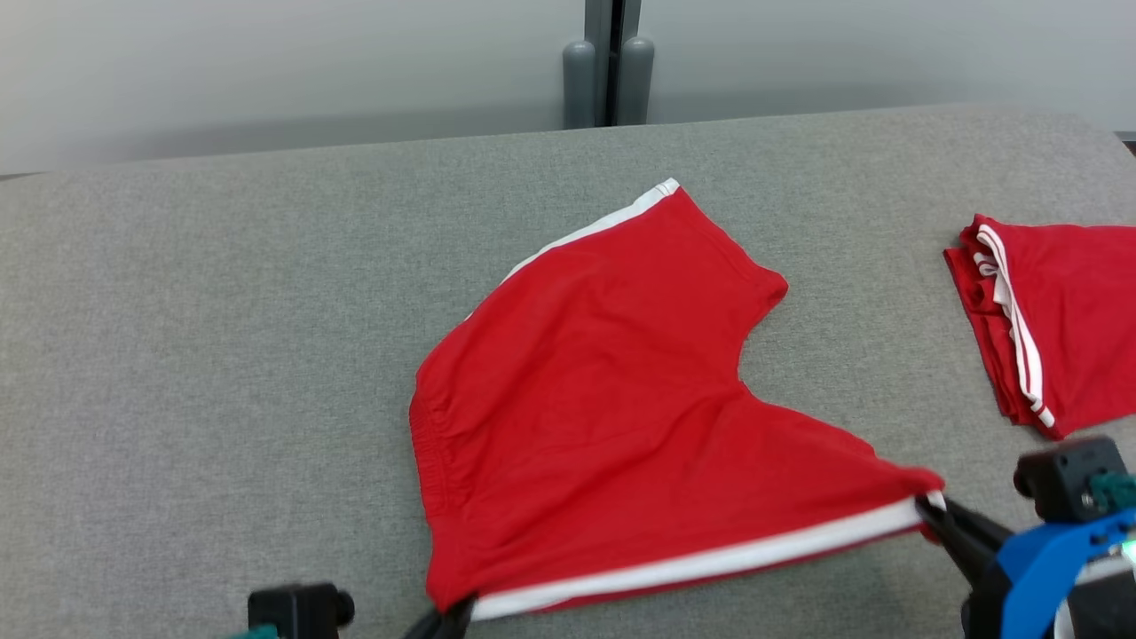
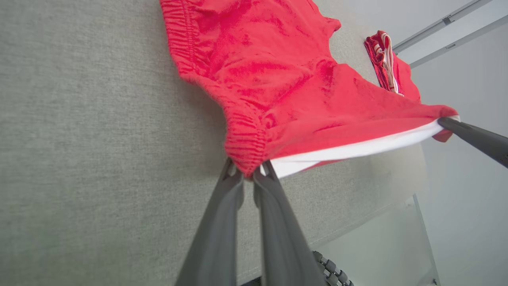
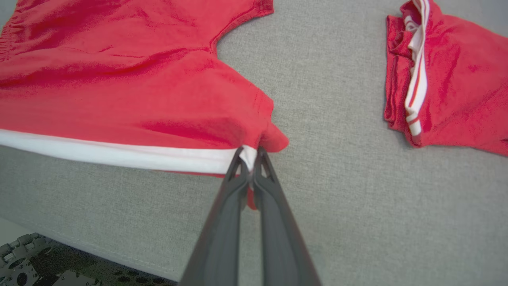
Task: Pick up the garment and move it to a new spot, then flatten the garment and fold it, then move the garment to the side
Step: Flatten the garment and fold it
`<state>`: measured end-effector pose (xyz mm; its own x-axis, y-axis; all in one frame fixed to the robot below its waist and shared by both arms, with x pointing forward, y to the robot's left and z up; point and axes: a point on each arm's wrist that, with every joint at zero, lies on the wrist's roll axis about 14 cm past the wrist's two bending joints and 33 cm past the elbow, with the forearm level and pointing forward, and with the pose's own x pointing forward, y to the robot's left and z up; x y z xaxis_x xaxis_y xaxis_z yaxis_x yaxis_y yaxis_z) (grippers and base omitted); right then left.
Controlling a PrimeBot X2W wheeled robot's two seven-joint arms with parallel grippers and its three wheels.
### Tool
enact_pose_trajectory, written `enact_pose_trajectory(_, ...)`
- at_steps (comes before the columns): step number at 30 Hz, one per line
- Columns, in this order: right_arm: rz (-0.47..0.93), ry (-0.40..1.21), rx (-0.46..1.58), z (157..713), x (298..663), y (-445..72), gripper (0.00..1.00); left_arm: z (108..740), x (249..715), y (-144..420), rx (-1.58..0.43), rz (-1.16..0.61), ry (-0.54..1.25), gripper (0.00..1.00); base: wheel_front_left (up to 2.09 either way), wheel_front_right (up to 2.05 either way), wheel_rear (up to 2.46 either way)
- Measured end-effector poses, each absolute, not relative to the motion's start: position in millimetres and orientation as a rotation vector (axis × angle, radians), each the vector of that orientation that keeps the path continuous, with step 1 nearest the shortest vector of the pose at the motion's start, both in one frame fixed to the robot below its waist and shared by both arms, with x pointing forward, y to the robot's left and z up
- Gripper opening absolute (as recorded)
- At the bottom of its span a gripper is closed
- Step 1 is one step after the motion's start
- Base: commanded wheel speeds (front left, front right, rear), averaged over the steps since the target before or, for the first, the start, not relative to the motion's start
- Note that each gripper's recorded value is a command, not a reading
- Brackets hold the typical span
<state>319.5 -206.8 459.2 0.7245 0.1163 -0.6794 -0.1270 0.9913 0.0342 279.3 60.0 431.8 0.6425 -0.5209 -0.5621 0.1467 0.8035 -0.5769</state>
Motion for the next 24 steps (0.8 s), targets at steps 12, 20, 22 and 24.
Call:
enact_pose_trajectory(12, 0.266, 0.531, -0.139, 488, 437, -186, 0.0, 450, 362, 65, -0.513, -0.385, 0.636, 0.0, 0.0, 0.0, 0.0)
enact_pose_trajectory(20, 0.369, 0.504, -0.138, 477, 516, -147, 0.0, 425, 409, 77, -0.528, -0.319, 0.648, 0.0, 0.0, 0.0, 0.0)
enact_pose_trajectory(22, 0.39, 0.505, -0.148, 471, 532, -138, 0.0, 418, 419, 80, -0.535, -0.298, 0.652, 0.0, 0.0, 0.0, 0.0)
enact_pose_trajectory(24, 0.408, 0.504, -0.156, 466, 547, -129, 0.0, 414, 428, 82, -0.543, -0.278, 0.649, 0.0, 0.0, 0.0, 0.0)
